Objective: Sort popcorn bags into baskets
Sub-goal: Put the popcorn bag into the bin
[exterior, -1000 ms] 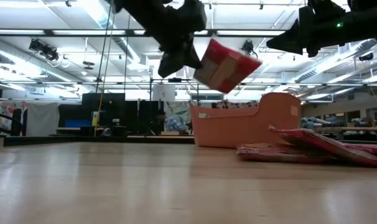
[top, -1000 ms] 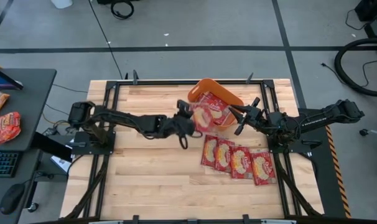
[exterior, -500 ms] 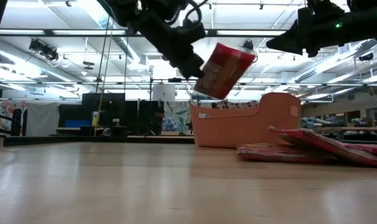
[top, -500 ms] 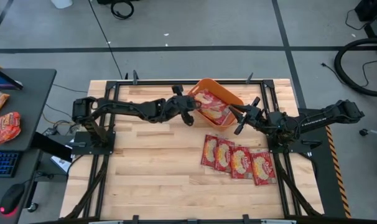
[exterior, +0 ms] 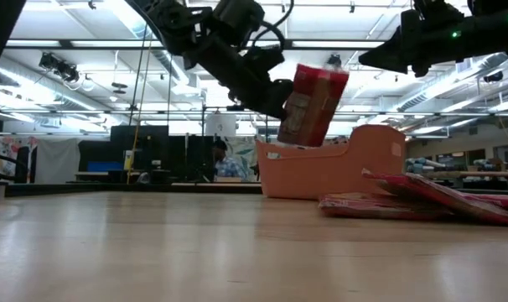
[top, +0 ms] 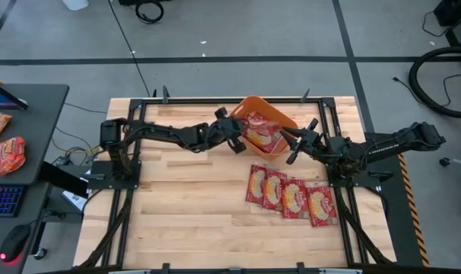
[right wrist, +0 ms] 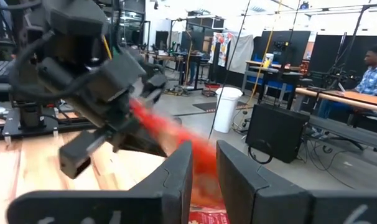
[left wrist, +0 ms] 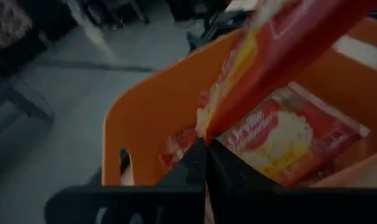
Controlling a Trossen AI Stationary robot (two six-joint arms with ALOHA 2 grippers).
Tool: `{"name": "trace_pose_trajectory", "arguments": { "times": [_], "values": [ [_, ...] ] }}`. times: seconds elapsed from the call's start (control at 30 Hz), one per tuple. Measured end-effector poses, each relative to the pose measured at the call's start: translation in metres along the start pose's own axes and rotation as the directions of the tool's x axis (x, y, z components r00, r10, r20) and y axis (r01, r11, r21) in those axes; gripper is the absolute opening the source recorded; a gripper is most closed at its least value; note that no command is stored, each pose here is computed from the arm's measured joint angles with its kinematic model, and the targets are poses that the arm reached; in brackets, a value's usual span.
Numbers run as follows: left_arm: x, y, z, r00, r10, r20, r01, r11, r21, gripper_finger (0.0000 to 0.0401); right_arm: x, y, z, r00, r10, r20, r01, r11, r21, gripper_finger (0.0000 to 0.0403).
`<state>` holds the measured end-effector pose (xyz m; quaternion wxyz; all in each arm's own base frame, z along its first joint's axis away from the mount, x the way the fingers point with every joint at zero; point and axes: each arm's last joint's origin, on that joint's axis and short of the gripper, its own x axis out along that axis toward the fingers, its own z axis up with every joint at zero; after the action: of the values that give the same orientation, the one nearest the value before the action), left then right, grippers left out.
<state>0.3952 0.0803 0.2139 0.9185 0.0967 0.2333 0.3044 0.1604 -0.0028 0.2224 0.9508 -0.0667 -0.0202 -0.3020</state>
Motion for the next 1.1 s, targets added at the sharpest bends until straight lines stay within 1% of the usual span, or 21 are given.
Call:
{"name": "trace_pose_trajectory", "arguments": {
  "times": [0.1, 0.13, 0.23, 0.3, 0.37, 0.5, 0.6, 0.67, 0.7, 0.77, 0.83, 0.9, 0.97, 1.03, 1.1],
  "values": [
    [0.009, 0.002, -0.002, 1.000, 0.018, 0.026, -0.015, 0.994, -0.106, 0.0005, 0.000, 0.000, 0.000, 1.000, 0.001, -0.001, -0.001, 1.000, -0.001, 0.0077],
    [0.011, 0.003, -0.005, 1.000, 0.021, 0.013, -0.019, 0.990, -0.138, 0.0006, 0.000, 0.000, 0.000, 1.000, 0.002, 0.001, -0.002, 1.000, 0.000, 0.0077],
    [0.020, 0.003, -0.012, 0.999, 0.034, 0.016, -0.029, 0.968, -0.250, 0.0007, 0.001, 0.001, -0.001, 1.000, -0.001, -0.003, 0.001, 1.000, -0.006, 0.0077],
    [0.024, 0.002, -0.016, 0.999, 0.037, 0.002, -0.035, 0.955, -0.295, 0.0013, 0.001, 0.001, 0.000, 1.000, -0.001, 0.000, 0.001, 1.000, -0.004, 0.0077],
    [0.025, 0.002, -0.018, 0.999, 0.036, -0.004, -0.036, 0.954, -0.298, 0.0026, 0.001, 0.001, 0.000, 1.000, -0.001, -0.001, 0.001, 1.000, -0.005, 0.0077],
    [0.023, -0.004, -0.018, 1.000, -0.004, -0.004, 0.002, 0.967, -0.256, 0.0058, 0.001, 0.001, -0.001, 1.000, -0.001, -0.003, 0.001, 1.000, -0.010, 0.0077],
    [0.017, -0.012, -0.014, 0.999, -0.050, 0.013, 0.051, 0.981, -0.186, 0.0080, 0.001, 0.001, -0.001, 1.000, -0.001, -0.003, 0.001, 1.000, -0.010, 0.0077],
    [0.013, -0.019, -0.013, 0.997, -0.081, 0.017, 0.083, 0.992, -0.094, 0.0089, 0.001, 0.001, -0.001, 1.000, -0.001, -0.003, 0.001, 1.000, -0.010, 0.0077],
    [0.010, -0.022, -0.013, 0.994, -0.105, 0.008, 0.105, 0.994, -0.024, 0.0091, 0.001, 0.001, -0.001, 1.000, -0.001, -0.003, 0.001, 1.000, -0.009, 0.0077],
    [0.004, -0.032, -0.013, 0.990, -0.138, 0.002, 0.137, 0.984, 0.117, 0.0093, 0.001, 0.001, -0.001, 1.000, -0.001, -0.003, 0.001, 1.000, -0.009, 0.0077],
    [-0.003, -0.044, -0.014, 0.986, -0.169, -0.018, 0.167, 0.948, 0.271, 0.0093, 0.001, 0.001, -0.001, 1.000, -0.001, -0.003, 0.001, 1.000, -0.010, 0.0077],
    [-0.012, -0.058, -0.016, 0.977, -0.211, -0.034, 0.205, 0.881, 0.427, 0.0093, 0.001, 0.001, -0.001, 1.000, -0.001, -0.004, 0.001, 1.000, -0.010, 0.0077],
    [-0.019, -0.072, -0.018, 0.960, -0.277, -0.047, 0.255, 0.788, 0.560, 0.0093, 0.001, 0.001, -0.001, 1.000, 0.000, -0.003, 0.000, 1.000, -0.009, 0.0077],
    [-0.025, -0.085, -0.025, 0.934, -0.346, -0.087, 0.311, 0.669, 0.675, 0.0093, 0.001, 0.001, -0.001, 1.000, -0.001, -0.002, 0.001, 1.000, -0.009, 0.0077],
    [-0.028, -0.098, -0.031, 0.911, -0.399, -0.106, 0.328, 0.545, 0.772, 0.0094, 0.001, 0.001, -0.001, 1.000, -0.001, -0.002, 0.001, 1.000, -0.007, 0.0077]
  ]
}}
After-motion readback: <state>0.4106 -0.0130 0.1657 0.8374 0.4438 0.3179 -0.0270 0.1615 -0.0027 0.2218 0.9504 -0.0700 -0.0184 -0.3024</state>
